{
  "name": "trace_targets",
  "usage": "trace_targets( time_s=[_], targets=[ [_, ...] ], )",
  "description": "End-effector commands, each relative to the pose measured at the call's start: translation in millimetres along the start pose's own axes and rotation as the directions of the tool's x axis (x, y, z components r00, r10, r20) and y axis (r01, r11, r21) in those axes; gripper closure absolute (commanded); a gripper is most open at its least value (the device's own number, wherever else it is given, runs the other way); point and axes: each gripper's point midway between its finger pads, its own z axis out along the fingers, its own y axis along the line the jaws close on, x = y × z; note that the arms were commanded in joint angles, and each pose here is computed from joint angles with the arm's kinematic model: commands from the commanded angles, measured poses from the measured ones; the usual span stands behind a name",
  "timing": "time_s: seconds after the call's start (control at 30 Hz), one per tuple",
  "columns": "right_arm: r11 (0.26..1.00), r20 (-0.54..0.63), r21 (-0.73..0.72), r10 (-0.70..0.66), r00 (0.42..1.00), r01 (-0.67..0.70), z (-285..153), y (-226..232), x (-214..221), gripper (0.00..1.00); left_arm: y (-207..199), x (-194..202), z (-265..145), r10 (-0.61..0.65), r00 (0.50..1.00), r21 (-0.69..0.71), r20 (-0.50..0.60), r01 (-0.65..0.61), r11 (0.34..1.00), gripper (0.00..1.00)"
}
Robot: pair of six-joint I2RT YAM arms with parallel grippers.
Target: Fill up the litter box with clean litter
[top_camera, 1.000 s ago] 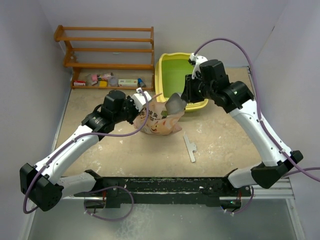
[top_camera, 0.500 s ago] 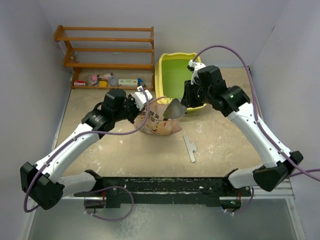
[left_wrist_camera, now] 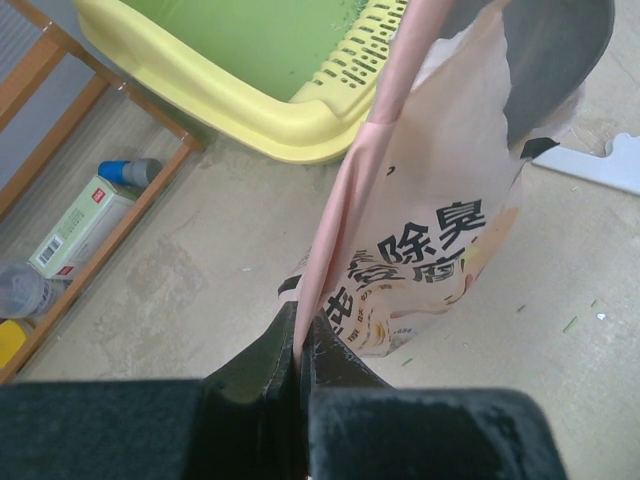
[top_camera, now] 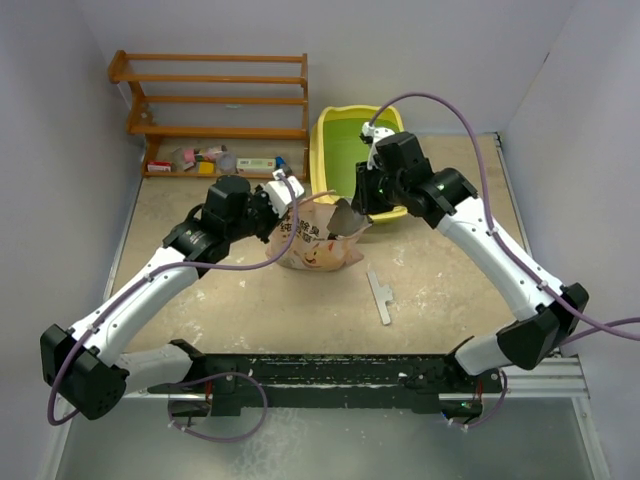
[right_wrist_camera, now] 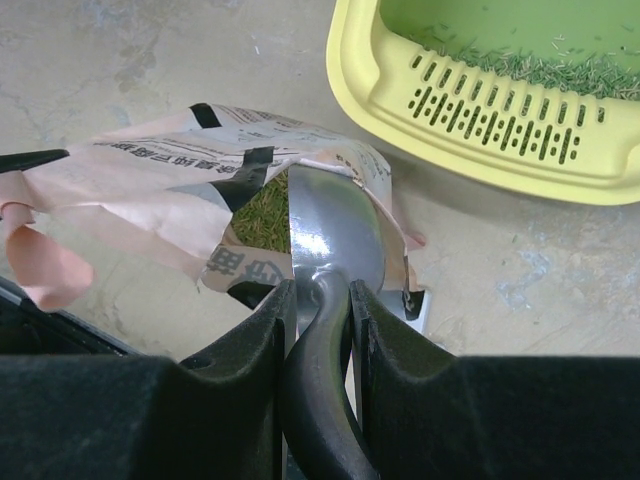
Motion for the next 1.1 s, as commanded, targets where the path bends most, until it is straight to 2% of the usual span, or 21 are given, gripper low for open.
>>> trace_targets(
  time_s=[0.0,0.47,1.07],
  targets=[
    [0.999,0.017,0.039,-0.006,1.0,0.005,16.0,-3.0,-0.1,1.0,18.3,-58.5,-21.6,0.02,0.971,-0.096,0.237,0.003,0.995,1.0],
    [0.991,-0.063,0.133,-0.012,0.998,0.02,60.9,-11.7,40.4,1.0,16.7,-80.3,-25.4,-0.002,0.954,-0.069,0.301,0.024,0.997,1.0],
    [0.985,-0.173,0.168,0.063,0.983,-0.034,107.9,-23.4,116.8,1.0,10.4,-70.4,-16.7,-0.04,0.957,-0.039,0.288,0.053,0.998,1.0]
  ],
)
